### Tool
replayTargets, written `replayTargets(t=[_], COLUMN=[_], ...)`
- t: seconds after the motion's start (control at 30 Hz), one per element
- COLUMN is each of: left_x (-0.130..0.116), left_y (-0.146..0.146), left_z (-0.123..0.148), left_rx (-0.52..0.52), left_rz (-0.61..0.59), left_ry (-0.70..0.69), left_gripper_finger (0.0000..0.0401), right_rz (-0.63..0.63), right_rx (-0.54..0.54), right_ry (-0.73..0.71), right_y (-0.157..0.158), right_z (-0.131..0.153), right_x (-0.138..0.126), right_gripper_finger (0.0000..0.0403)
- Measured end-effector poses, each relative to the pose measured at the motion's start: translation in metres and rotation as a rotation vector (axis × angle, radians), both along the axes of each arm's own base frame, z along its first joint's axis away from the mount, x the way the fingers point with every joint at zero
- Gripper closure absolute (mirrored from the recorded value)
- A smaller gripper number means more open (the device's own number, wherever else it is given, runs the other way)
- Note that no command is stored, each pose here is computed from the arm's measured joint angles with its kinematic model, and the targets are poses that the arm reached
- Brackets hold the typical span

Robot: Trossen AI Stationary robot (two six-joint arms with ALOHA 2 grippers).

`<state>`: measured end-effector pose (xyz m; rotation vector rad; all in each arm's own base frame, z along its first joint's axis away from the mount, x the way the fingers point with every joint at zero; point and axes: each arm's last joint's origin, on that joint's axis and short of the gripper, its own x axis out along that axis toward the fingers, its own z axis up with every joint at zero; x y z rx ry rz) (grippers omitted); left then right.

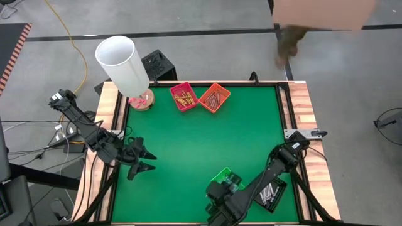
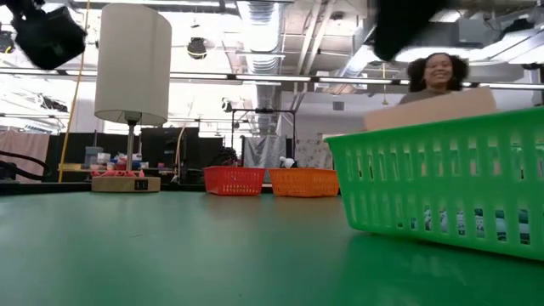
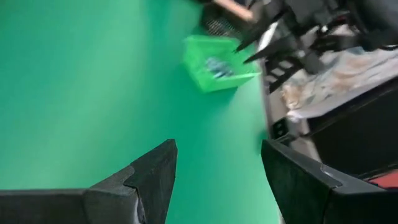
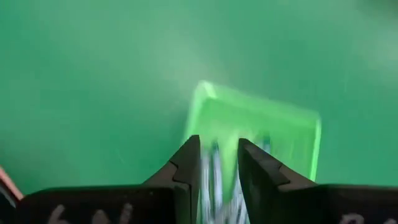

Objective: Sort crayons
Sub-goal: Return to Home Position

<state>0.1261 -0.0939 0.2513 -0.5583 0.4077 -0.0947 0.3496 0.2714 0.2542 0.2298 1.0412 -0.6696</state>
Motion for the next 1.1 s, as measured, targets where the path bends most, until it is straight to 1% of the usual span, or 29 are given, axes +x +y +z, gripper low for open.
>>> replayTargets(t=[0.07,0.13,0.23,0.27,0.3,0.33,0.37,0.47,0.5,0.57,0.67,0.8,0.87,0.93,1.03,1.1], left_x=[0.002,0.002,0.000,-0.001,-0.003,-0.006,-0.009,-0.020,-0.024,-0.034,-0.051,-0.073,-0.083,-0.092,-0.100,-0.102], left_y=[-0.002,-0.004,-0.006,-0.006,-0.005,-0.004,-0.001,0.007,0.011,0.020,0.035,0.054,0.063,0.071,0.079,0.081], left_z=[0.006,0.013,0.027,0.032,0.038,0.043,0.048,0.057,0.059,0.063,0.067,0.069,0.067,0.066,0.064,0.063], left_rx=[0.019,0.058,0.093,0.096,0.102,0.112,0.125,0.167,0.188,0.218,0.243,0.262,0.273,0.267,0.251,0.248], left_rz=[-0.034,-0.116,-0.241,-0.270,-0.293,-0.313,-0.330,-0.360,-0.365,-0.368,-0.358,-0.340,-0.335,-0.324,-0.301,-0.297], left_ry=[-0.061,-0.141,-0.280,-0.314,-0.346,-0.376,-0.407,-0.490,-0.513,-0.562,-0.630,-0.710,-0.731,-0.755,-0.773,-0.778], left_gripper_finger=[0.0175,0.0175,0.0175,0.0175,0.0175,0.0175,0.0175,0.0175,0.0175,0.0175,0.0175,0.0175,0.0175,0.0175,0.0175,0.0175], right_rz=[0.106,0.232,0.474,0.549,0.593,0.610,0.604,0.537,0.519,0.488,0.454,0.468,0.484,0.547,0.617,0.684], right_rx=[-0.053,-0.090,-0.158,-0.158,-0.147,-0.155,-0.200,-0.419,-0.471,-0.517,-0.499,-0.491,-0.485,-0.471,-0.358,-0.278], right_ry=[-0.065,-0.107,-0.087,-0.064,-0.052,-0.058,-0.080,-0.149,-0.158,-0.171,-0.204,-0.236,-0.251,-0.269,-0.394,-0.488], right_y=[0.000,0.001,-0.003,-0.004,-0.006,-0.009,-0.011,-0.023,-0.028,-0.039,-0.056,-0.073,-0.080,-0.089,-0.107,-0.118], right_z=[0.013,0.029,0.049,0.055,0.061,0.068,0.076,0.100,0.108,0.124,0.150,0.179,0.192,0.208,0.238,0.253], right_x=[0.008,0.015,0.017,0.015,0.013,0.010,0.006,-0.006,-0.011,-0.024,-0.043,-0.071,-0.086,-0.104,-0.129,-0.141], right_gripper_finger=[0.0302,0.0302,0.0302,0.0302,0.0302,0.0302,0.0302,0.0302,0.0302,0.0302,0.0302,0.0302,0.0302,0.0302,0.0302,0.0302])
